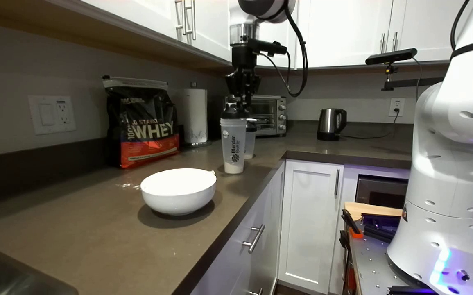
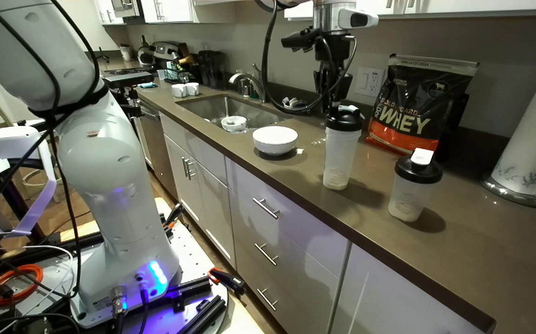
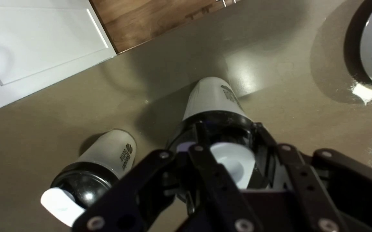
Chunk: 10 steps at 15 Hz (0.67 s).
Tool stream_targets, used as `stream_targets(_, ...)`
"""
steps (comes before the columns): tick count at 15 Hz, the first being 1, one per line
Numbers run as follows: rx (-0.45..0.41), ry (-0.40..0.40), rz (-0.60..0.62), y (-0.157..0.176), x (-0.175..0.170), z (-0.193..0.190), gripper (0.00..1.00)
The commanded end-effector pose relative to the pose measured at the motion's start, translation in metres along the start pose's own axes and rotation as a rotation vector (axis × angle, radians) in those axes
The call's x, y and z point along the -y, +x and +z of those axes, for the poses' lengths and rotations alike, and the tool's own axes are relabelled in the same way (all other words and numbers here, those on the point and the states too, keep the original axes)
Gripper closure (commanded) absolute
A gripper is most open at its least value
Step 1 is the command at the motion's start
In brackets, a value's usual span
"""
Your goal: Put the black lid on top of the bottle on the left
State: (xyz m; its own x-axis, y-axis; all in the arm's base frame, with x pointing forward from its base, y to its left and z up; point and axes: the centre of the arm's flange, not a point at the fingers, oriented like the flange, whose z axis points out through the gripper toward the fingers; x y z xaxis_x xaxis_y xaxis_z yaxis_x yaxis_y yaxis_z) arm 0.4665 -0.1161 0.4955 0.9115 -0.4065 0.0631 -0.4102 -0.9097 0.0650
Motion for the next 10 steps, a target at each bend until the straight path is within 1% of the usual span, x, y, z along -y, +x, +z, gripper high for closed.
stream_targets(1, 0.003, 0.005, 0.004, -0.0004, -0.0033, 0.007, 0.88)
stream_targets(10, -0.001, 0.001, 0.001, 0.0043, -0.0026, 0.0039, 0.88)
